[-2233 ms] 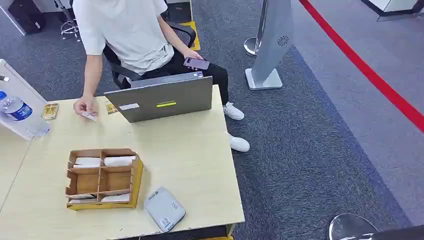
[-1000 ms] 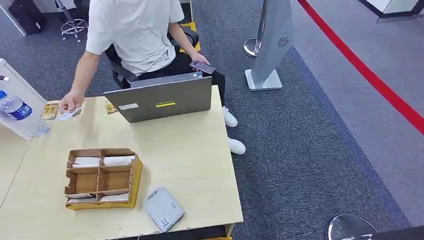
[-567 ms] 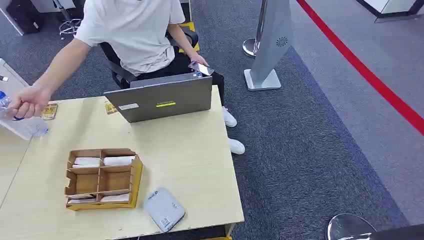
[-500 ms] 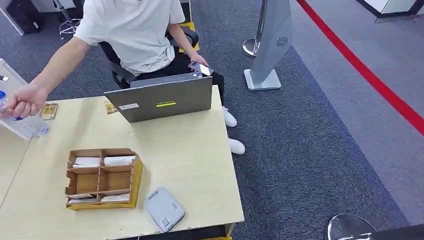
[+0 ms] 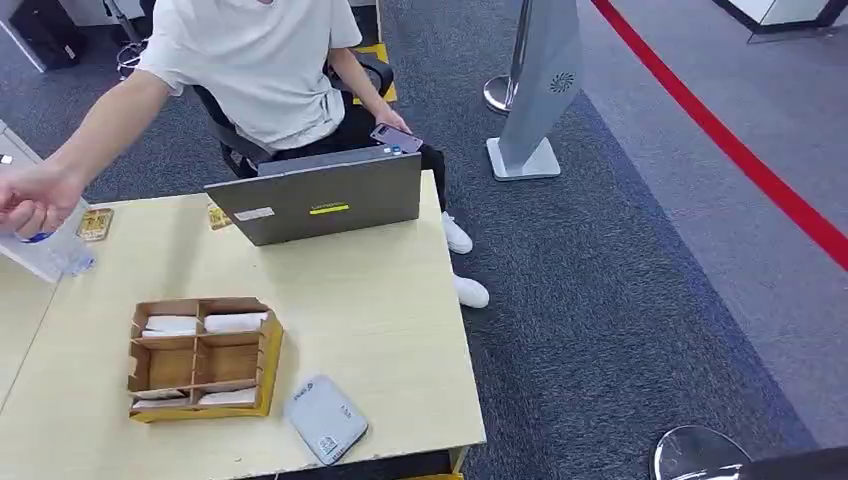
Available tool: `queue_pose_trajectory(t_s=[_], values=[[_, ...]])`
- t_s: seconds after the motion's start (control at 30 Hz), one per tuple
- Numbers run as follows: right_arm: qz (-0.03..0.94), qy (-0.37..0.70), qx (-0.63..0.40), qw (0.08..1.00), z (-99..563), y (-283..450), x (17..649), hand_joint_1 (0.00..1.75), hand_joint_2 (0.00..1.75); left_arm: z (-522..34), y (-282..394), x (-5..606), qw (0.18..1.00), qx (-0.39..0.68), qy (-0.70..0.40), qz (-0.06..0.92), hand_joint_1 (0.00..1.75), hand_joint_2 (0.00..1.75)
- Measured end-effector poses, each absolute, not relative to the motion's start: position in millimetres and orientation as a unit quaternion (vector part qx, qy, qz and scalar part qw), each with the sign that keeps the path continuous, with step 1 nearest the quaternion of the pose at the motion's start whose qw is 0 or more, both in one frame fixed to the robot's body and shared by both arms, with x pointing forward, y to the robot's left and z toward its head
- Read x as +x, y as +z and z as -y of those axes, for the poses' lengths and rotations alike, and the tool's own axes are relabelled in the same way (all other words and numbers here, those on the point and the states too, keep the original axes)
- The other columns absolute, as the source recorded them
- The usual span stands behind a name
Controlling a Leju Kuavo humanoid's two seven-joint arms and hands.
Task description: Pass the card to the sensor for recognition and then transmit it.
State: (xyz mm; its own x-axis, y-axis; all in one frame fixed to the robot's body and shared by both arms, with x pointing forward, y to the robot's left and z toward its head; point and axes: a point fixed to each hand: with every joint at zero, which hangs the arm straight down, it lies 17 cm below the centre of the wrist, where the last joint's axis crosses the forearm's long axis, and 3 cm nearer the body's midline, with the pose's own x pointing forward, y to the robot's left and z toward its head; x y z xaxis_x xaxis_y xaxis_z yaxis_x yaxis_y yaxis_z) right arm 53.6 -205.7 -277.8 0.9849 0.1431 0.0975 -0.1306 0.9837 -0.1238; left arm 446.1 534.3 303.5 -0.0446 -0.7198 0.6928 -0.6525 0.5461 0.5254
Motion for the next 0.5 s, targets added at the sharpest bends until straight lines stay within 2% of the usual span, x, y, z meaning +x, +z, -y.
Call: queue_pose_trajectory(t_s=[0.3,0.5], values=[[0.054,0.073,-0.059,0.994,206,-278,54,0.00,0.00,-453,313,479,0.472,0.508,-0.161,0.703,0.00,1.75],[0.054,0.073,-0.058,0.994,205,-278,53,0.00,0.00,-417,317,485,0.452,0.499,-0.196,0.713,0.00,1.75]])
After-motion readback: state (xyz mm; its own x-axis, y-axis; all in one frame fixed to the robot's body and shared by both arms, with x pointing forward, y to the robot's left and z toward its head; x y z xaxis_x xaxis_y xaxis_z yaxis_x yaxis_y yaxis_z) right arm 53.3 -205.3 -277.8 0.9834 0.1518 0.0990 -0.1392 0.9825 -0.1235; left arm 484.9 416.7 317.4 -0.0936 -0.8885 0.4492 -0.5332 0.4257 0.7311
